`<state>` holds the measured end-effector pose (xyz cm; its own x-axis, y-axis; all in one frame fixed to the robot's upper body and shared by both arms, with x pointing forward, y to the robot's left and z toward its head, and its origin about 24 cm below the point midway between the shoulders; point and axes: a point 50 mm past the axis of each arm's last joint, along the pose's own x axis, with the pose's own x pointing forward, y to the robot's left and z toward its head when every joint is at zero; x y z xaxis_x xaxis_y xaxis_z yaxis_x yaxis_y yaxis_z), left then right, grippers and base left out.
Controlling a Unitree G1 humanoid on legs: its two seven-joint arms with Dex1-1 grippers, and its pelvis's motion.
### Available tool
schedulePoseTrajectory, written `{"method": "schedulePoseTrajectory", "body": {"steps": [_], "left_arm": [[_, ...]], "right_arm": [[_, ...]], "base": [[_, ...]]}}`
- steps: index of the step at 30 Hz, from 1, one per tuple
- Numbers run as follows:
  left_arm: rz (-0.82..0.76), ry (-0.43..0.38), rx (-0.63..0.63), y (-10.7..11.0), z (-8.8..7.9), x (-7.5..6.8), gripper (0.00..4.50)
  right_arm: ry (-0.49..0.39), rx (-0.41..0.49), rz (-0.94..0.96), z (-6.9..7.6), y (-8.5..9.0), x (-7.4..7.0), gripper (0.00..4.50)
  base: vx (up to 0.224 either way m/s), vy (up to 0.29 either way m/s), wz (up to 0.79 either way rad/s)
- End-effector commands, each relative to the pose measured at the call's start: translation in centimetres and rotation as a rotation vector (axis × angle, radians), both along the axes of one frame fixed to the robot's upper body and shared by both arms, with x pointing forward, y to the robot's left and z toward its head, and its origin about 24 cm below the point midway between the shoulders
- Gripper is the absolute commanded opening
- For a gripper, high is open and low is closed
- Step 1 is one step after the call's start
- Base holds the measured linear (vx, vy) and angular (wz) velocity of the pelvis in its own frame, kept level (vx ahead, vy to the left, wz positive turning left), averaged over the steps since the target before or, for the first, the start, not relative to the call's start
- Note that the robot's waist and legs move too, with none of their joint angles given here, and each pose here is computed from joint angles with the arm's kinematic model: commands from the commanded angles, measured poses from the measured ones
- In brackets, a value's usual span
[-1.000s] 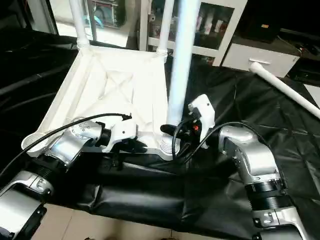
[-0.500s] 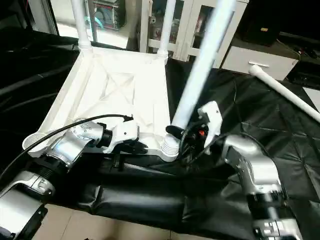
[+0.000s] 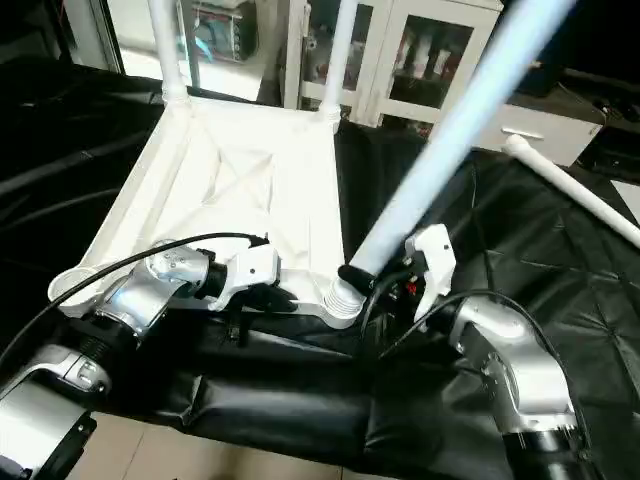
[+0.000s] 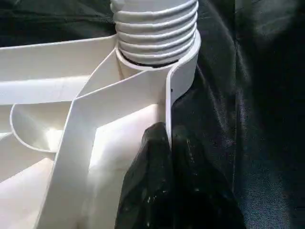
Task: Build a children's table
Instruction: Pick table leg
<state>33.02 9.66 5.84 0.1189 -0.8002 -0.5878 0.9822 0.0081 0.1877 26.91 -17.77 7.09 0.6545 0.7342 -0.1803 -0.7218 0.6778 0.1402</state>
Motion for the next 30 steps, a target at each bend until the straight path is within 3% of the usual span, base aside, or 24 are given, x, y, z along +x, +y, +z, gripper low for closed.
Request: {"method": "schedulePoseTrajectory", "body": {"steps": [1, 11, 22, 30], "left_arm": [[0.022, 0.075, 0.043, 0.9, -1.9, -0.8, 0.00], [0.020, 0.078, 0.042, 0.9, -1.9, -0.8, 0.00], [0.018, 0.085, 0.044, 1.0, -2.0, -1.0, 0.00], [0.019, 0.089, 0.043, 1.0, -2.0, -1.1, 0.00]], "right_arm": [[0.234, -0.148, 0.000, -5.1, -0.5, -2.5, 1.83], [0.234, -0.193, 0.040, -4.6, 0.4, -1.8, 1.83], [0.281, -0.230, 0.055, -4.4, 0.8, 0.5, 1.83], [0.345, -0.238, -0.027, -6.1, 0.1, 0.9, 1.83]], "base": [[0.000, 0.000, 0.00], [0.000, 0.000, 0.00], [0.000, 0.000, 0.00], [0.000, 0.000, 0.00]]}}
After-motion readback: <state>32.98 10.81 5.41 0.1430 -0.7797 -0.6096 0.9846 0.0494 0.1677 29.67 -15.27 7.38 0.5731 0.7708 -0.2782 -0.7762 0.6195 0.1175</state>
